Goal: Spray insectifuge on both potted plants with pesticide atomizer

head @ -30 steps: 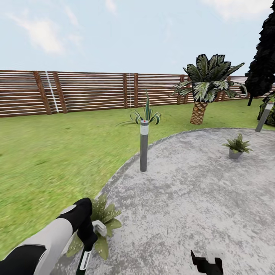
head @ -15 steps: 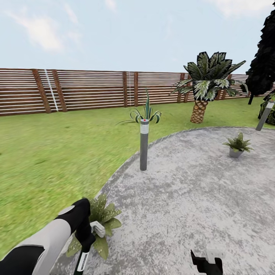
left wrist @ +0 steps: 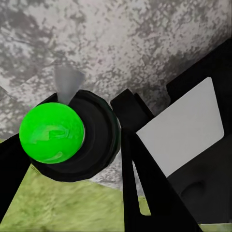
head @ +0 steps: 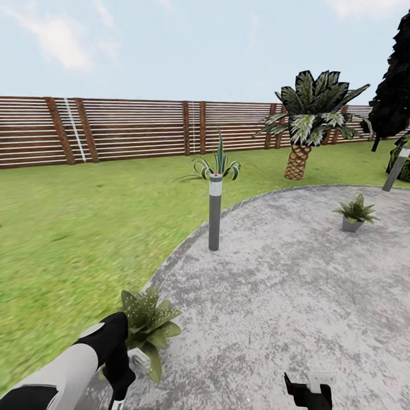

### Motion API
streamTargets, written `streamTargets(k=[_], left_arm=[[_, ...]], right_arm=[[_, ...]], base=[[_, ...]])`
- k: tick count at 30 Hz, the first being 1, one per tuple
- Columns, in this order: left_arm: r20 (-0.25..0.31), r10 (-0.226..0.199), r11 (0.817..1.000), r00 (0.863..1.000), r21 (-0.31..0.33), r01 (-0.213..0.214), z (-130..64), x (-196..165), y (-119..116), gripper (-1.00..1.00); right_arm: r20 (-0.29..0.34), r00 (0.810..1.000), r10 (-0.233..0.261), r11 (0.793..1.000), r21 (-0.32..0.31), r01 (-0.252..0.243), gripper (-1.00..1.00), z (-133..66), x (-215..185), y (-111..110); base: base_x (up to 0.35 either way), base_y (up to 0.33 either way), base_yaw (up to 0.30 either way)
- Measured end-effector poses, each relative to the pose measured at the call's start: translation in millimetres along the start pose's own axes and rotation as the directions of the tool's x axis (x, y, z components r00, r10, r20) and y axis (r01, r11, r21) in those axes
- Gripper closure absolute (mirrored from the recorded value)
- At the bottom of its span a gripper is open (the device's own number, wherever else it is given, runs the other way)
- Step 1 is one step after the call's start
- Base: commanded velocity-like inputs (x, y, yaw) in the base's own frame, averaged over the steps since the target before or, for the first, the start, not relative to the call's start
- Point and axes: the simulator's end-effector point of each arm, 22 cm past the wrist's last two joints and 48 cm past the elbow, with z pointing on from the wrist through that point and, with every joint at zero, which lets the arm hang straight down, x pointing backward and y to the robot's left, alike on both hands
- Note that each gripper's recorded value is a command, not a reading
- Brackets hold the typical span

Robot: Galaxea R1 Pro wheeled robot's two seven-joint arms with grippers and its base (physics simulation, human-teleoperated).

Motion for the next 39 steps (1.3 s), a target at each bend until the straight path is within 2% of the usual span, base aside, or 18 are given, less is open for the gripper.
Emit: streamTargets(k=[6, 10, 13, 17, 19, 20, 22, 27, 30, 31, 32, 34, 39], left_arm=[[0.015, -0.004, 1.000, 1.000, -0.005, 0.004, -2.8, -4.0, 1.5, 1.00], [0.080, -0.076, 0.997, 0.994, -0.001, 0.076, -8.8, -13.5, 8.9, 1.00], [0.142, -0.143, 0.988, 0.979, -0.039, 0.150, -9.9, -20.9, 25.0, 1.00], [0.153, -0.160, 0.985, 0.975, -0.038, 0.168, -6.3, -23.4, 24.0, 1.00], [0.137, -0.160, 0.986, 0.978, -0.028, 0.166, 0.5, -19.8, 19.6, 1.00], [0.097, -0.159, 0.987, 0.983, -0.007, 0.161, 14.1, -9.8, 10.7, 1.00], [0.069, -0.156, 0.988, 0.985, 0.008, 0.156, 23.2, -1.8, 5.2, 1.00], [0.063, -0.151, 0.989, 0.987, 0.006, 0.150, 25.8, 0.0, 4.0, 1.00], [0.092, -0.142, 0.990, 0.986, 0.006, 0.142, 19.1, -14.1, -0.5, 1.00], [0.133, -0.104, 0.994, 0.986, -0.008, 0.106, 8.8, -39.2, -12.5, 1.00], [0.142, -0.087, 0.996, 0.986, -0.008, 0.089, 6.5, -50.2, -23.0, 1.00], [0.132, -0.047, 0.998, 0.990, -0.038, 0.053, 4.5, -56.2, -27.8, 1.00], [0.133, -0.016, 0.999, 0.991, -0.038, 0.021, 4.4, -67.0, -43.1, 1.00]], right_arm=[[-0.001, 1.000, 0.000, 1.000, 0.000, 0.000, -1.00, 0.0, 0.5, 0.0], [-0.001, 1.000, 0.000, 1.000, 0.000, 0.000, -1.00, 0.0, 0.5, 0.3], [-0.001, 1.000, 0.000, 1.000, -0.001, 0.000, -1.00, 0.0, 0.5, 0.3], [-0.001, 1.000, 0.000, 1.000, -0.001, 0.000, -1.00, 0.0, 0.5, 0.3], [-0.001, 1.000, 0.000, 1.000, -0.001, 0.000, -1.00, 0.1, 0.5, 0.3], [-0.001, 1.000, -0.001, 1.000, -0.001, 0.001, -1.00, 0.1, 0.6, 0.4], [-0.001, 1.000, -0.001, 1.000, -0.001, 0.001, -1.00, 0.1, 0.5, 0.5], [-0.001, 1.000, -0.001, 1.000, -0.001, 0.001, -1.00, 0.0, 0.5, 0.5], [-0.001, 1.000, 0.000, 1.000, -0.002, 0.000, -1.00, 0.0, 0.5, 1.2], [-0.001, 1.000, 0.000, 1.000, -0.002, 0.000, -1.00, 0.0, 0.5, 1.3], [-0.001, 1.000, 0.000, 1.000, -0.002, 0.000, -1.00, 0.0, 0.5, 1.4], [-0.001, 1.000, 0.001, 1.000, -0.002, -0.001, -1.00, 0.0, 0.5, 1.5], [-0.001, 1.000, 0.000, 1.000, -0.003, 0.000, -1.00, 0.1, 0.6, 2.6]], base=[[0.000, 0.000, 0.000], [0.000, 0.000, 0.000], [0.000, 0.000, 0.000], [0.000, 0.000, 0.000], [0.000, 0.000, 0.000], [0.000, 0.000, 0.000], [0.000, 0.000, 0.000], [0.000, 0.000, 0.000], [0.000, 0.000, 0.000], [0.000, 0.000, 0.000], [0.000, 0.000, 0.000], [0.000, 0.000, 0.000], [0.000, 0.000, 0.000]])
